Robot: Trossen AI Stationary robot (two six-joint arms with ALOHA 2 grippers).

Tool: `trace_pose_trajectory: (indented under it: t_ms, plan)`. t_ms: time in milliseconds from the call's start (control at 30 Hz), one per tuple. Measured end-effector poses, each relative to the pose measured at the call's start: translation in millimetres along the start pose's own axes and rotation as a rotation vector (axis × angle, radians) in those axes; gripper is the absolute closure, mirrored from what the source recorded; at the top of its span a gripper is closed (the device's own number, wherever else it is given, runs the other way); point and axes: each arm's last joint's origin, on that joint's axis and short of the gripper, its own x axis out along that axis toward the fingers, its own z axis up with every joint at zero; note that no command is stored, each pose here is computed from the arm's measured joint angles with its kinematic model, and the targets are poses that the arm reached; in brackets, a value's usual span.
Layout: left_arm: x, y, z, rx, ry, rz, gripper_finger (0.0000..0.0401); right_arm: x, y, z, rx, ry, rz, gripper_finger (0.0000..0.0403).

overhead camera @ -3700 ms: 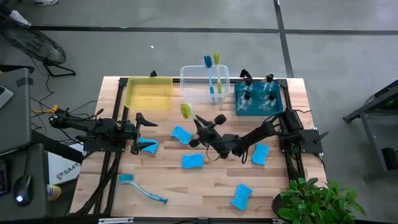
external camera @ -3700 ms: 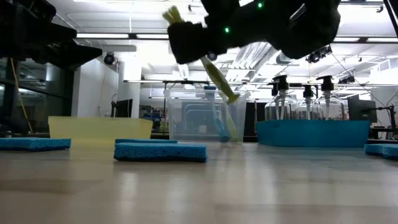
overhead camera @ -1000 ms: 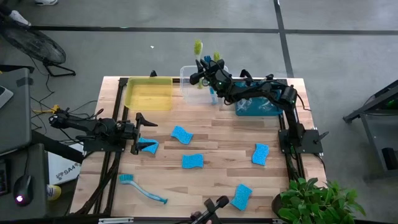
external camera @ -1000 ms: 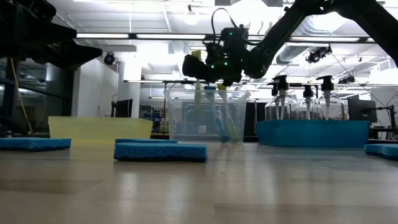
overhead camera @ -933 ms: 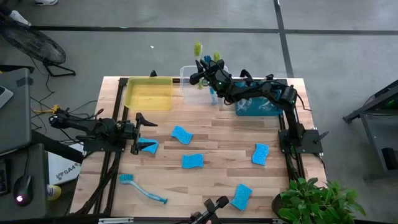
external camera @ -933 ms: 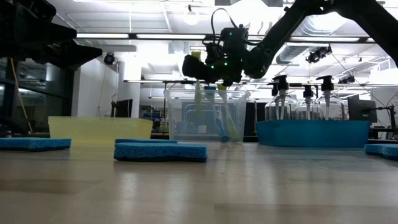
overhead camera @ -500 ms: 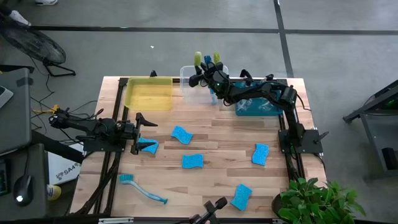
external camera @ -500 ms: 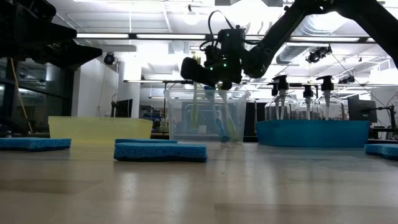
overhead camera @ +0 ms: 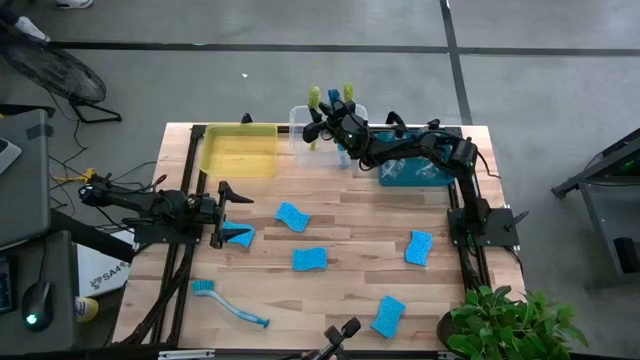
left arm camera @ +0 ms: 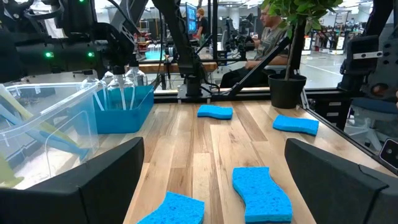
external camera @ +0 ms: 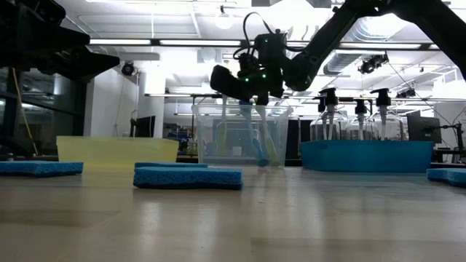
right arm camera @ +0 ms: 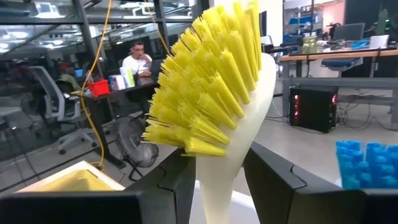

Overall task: Pick & Place Kitchen Sink Supplies
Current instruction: Put the green dish brush into the transparent container

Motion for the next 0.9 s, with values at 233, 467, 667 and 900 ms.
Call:
trace_pose_trajectory:
  t_ms: [233,467,667,900]
  plan:
    - [0.0,0.0,0.1,0.0,0.0,0.0,0.0019,-0.4,1.9,-3.8,0.012,0.042,0.051,0.0278]
    - [0.0,0.0,0.1,0.0,0.0,0.0,0.0019,-1.6,3.8,-5.6,0.05,0.106,0.127,0.0278]
    - [0.0,0.0,0.2,0.0,-0.001,0.0,0.0019,-5.6,3.6,3.3,0.028,0.181,0.124,0.0279]
    - [0.0,0.0,0.1,0.0,-0.001,0.0,0.0019,-6.4,5.5,3.8,0.08,0.22,0.223,0.0279]
